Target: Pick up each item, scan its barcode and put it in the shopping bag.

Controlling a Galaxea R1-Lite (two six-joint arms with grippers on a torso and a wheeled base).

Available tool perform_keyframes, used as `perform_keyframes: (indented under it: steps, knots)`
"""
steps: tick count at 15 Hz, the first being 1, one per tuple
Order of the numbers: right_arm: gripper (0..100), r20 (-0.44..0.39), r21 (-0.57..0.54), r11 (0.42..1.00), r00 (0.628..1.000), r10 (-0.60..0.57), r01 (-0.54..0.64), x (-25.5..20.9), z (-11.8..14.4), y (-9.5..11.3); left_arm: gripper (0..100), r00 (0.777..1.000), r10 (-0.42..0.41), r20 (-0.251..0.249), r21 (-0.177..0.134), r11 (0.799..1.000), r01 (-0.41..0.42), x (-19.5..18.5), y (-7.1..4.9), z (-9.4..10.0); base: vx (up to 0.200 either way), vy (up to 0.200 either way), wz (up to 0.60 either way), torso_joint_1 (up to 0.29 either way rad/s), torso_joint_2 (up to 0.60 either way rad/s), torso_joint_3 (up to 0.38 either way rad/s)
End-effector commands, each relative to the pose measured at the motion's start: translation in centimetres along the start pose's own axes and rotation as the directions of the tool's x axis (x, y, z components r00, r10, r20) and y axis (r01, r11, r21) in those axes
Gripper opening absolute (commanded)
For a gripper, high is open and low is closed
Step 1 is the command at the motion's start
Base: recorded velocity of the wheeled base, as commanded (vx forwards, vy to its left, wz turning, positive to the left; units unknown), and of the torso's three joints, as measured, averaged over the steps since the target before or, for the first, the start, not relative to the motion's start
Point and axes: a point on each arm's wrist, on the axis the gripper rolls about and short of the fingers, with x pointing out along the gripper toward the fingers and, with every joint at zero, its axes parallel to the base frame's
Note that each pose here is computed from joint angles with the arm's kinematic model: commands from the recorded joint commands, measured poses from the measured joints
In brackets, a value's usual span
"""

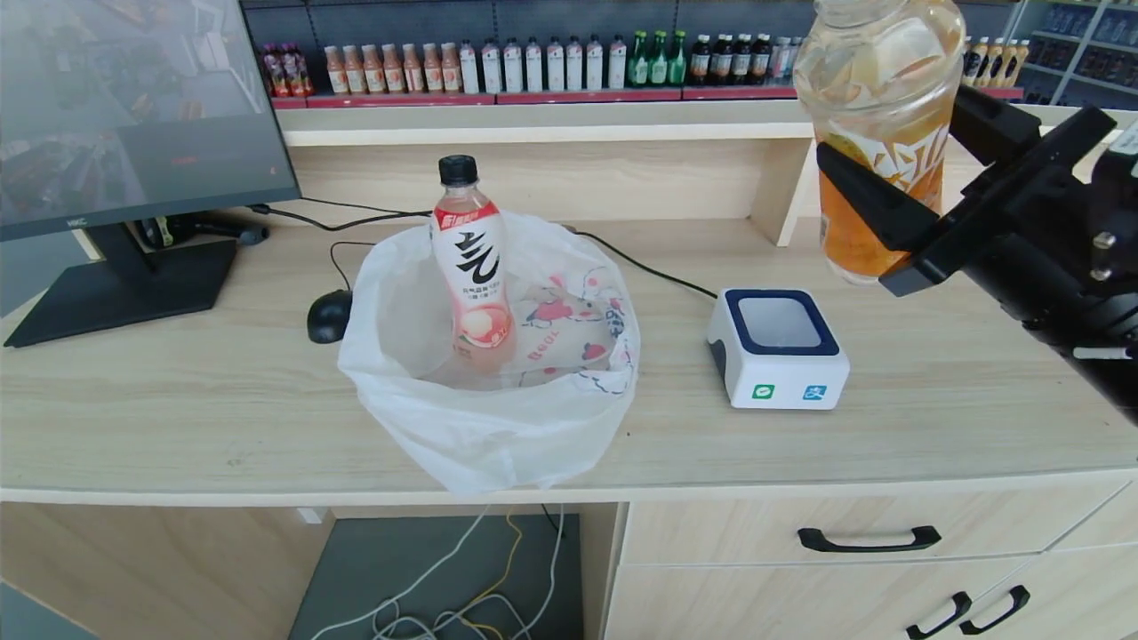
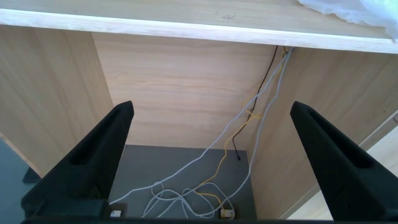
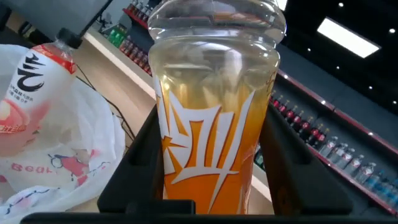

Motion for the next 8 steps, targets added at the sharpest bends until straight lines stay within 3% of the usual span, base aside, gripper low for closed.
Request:
perform_keyframes:
  steps: [1,5,8]
  knots:
    - [0,0.006,-0.06,0.995,0.997,0.075,-0.074,0.8,-1.8,1.2,100,1.0,0.0,0.0,0.0,1.0,0.0,0.0,0.0,0.0,0.0,0.0,0.0,0.0,0.0,0.0]
    - [0,0.042,-0.158,0.973,0.983,0.179,-0.171,1.0,-3.3,2.4,100,1.0,0.0,0.0,0.003,1.0,0.0,0.0,0.0,0.0,0.0,0.0,0.0,0.0,0.0,0.0]
    - [0,0.041,-0.215,0.954,0.974,0.224,-0.21,0.4,-4.9,2.0,100,1.0,0.0,0.0,0.003,1.0,0.0,0.0,0.0,0.0,0.0,0.0,0.0,0.0,0.0,0.0]
